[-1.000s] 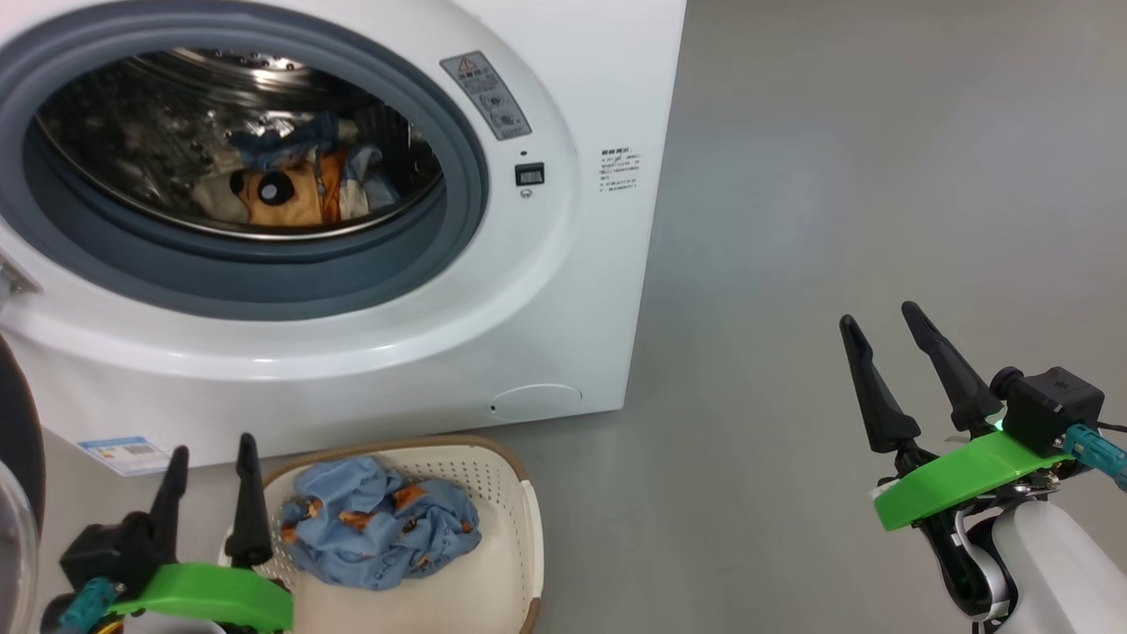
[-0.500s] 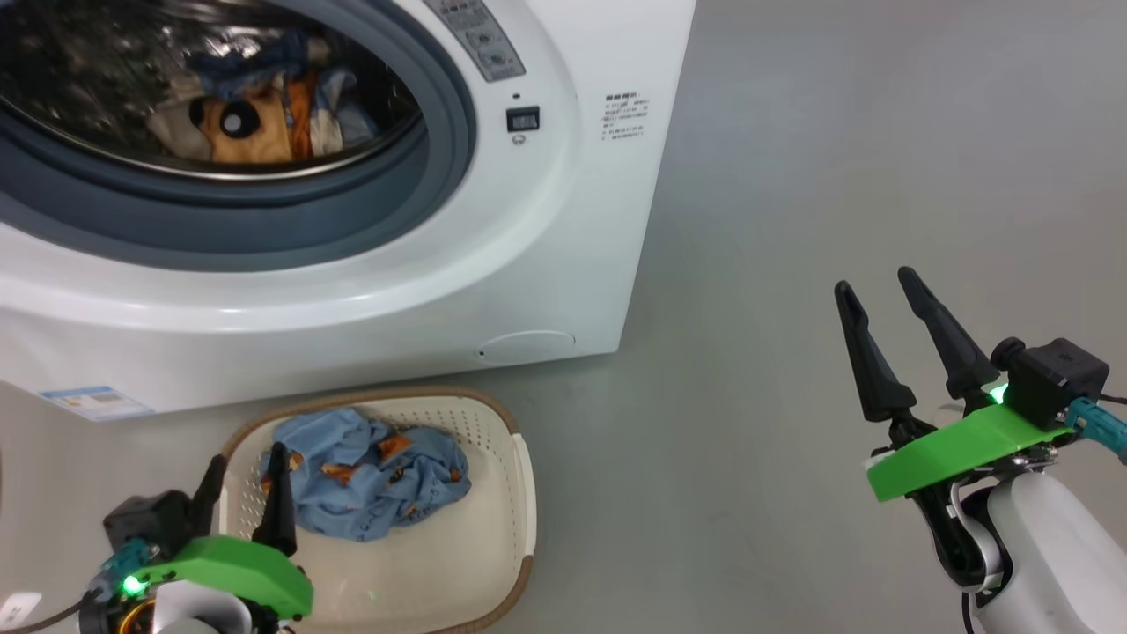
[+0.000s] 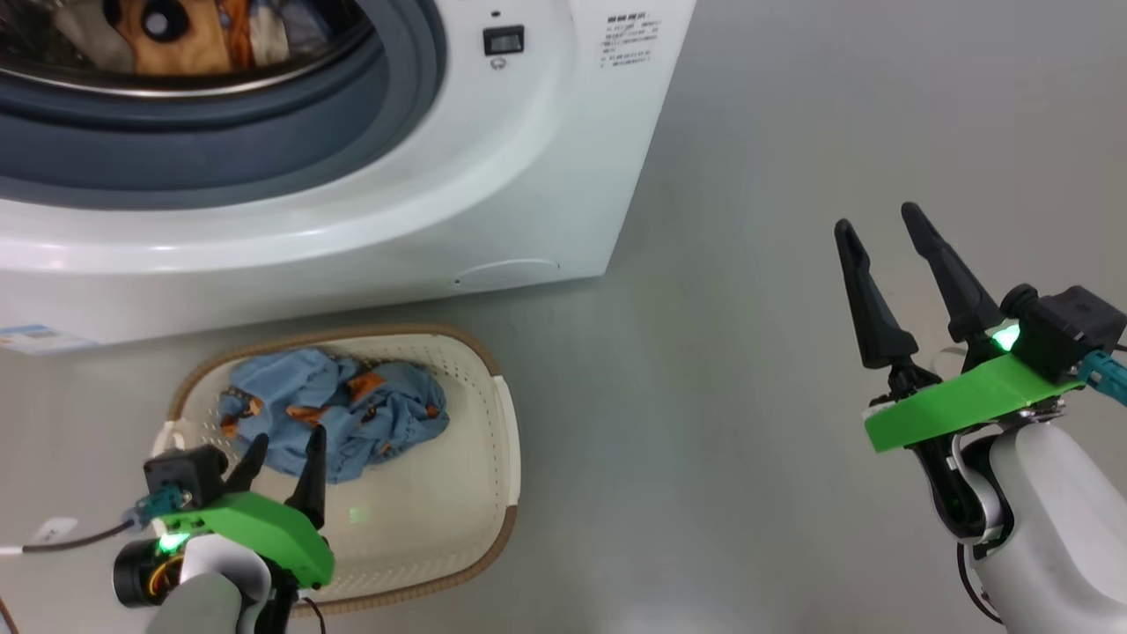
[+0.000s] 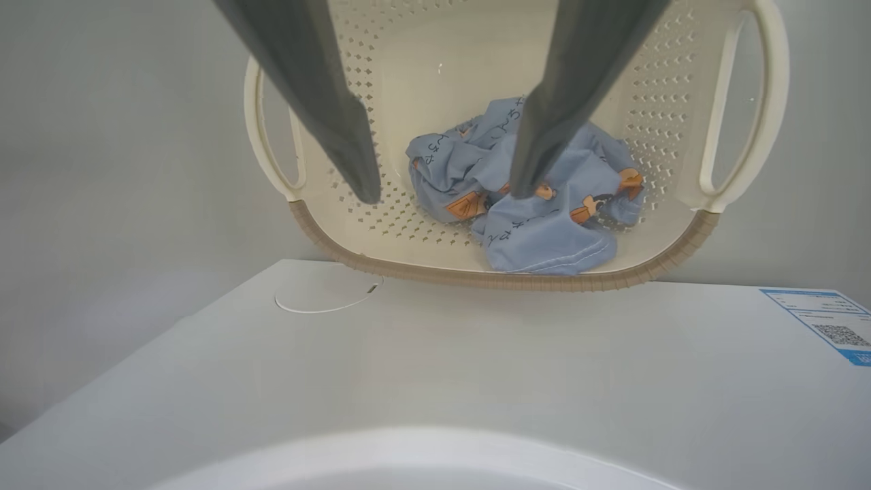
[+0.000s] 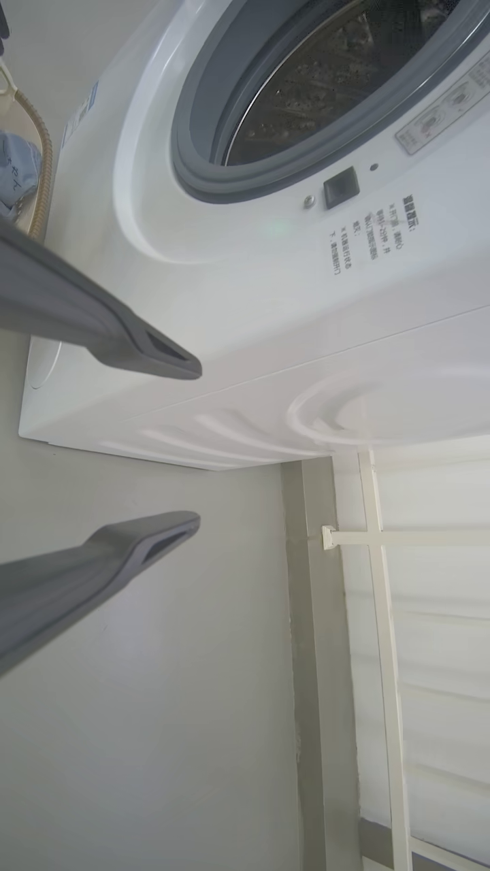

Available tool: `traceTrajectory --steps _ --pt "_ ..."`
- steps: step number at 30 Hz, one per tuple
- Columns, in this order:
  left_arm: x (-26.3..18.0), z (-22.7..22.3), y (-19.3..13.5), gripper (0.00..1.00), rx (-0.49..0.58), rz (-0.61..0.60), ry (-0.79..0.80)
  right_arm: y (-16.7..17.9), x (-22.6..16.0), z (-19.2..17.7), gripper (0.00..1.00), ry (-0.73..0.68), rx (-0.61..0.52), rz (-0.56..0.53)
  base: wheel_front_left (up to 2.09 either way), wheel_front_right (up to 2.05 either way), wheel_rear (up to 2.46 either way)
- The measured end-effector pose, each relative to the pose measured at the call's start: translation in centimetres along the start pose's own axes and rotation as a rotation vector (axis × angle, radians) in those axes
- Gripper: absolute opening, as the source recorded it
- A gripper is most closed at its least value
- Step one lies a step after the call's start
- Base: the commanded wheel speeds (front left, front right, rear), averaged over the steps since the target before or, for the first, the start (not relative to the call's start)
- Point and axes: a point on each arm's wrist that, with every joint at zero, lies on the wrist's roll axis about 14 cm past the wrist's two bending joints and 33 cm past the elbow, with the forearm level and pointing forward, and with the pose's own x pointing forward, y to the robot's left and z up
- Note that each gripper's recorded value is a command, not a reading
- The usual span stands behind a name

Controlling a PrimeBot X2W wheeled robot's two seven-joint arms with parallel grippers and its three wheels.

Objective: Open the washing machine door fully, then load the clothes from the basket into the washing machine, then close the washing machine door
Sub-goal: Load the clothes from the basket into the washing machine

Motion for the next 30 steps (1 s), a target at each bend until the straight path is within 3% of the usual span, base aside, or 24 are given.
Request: traceTrajectory --steps 15,30 --pt "4.1 -5.1 1.1 1.00 0.009 0.017 0.234 -1.3 2.5 -3.5 1.00 0.057 -0.001 -0.006 0.00 0.00 0.00" --pt "9.1 -7.8 1.9 1.00 0.027 0.022 0.338 -3.1 4.1 -8.1 1.00 0.134 -0.017 -0.021 0.00 0.00 0.00"
